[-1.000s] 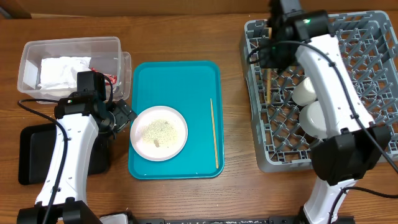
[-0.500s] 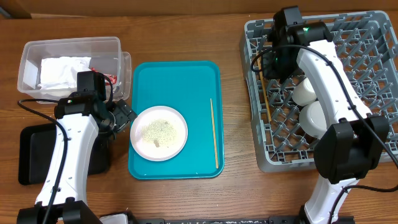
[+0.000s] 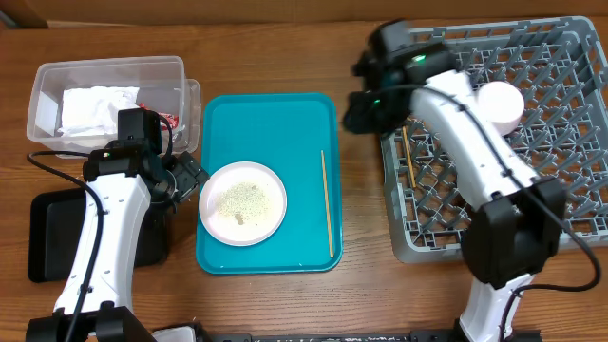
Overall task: Sort waste into correct bins and load items into the dishwasher
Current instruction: 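Carry the chopsticks right and lower them into the rack's left side, then open the right gripper and withdraw it to the right, then reach the left gripper to the rice plate and grasp its rim, then lift the rice plate and carry it left over the black tray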
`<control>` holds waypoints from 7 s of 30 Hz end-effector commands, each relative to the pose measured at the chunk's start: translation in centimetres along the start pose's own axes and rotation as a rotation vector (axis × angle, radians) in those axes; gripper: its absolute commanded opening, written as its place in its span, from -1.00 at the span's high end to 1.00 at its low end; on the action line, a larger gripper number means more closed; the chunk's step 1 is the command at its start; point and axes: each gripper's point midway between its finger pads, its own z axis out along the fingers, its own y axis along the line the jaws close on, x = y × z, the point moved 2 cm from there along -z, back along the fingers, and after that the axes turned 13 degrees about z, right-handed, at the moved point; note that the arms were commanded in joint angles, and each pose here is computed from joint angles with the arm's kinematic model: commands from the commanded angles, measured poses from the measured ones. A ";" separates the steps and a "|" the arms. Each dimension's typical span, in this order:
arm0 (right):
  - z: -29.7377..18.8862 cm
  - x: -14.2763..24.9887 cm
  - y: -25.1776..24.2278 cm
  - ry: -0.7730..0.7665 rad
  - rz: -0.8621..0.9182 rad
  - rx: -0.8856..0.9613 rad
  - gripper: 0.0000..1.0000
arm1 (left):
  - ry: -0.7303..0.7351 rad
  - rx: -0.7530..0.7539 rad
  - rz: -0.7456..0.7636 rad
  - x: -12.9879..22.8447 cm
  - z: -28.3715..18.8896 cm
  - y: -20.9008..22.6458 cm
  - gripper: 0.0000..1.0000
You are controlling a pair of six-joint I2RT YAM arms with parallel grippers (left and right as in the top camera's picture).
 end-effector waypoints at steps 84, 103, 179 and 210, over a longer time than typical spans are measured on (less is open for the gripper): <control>-6.8 -4.3 -8.0 -0.087 0.254 0.185 0.26 | 0.000 0.001 -0.017 0.0 -0.1 0.1 -1.00; -24.7 0.1 -22.9 -0.452 0.858 0.173 -1.00 | 0.000 0.001 -0.017 0.0 -0.1 0.1 -1.00; -25.4 1.0 -24.9 -0.450 0.926 0.171 -1.00 | -0.056 -0.237 0.941 14.2 8.6 -16.1 -0.11; -25.4 1.0 -24.9 -0.450 0.926 0.171 -1.00 | -0.068 -0.438 0.731 10.6 1.0 -15.7 0.92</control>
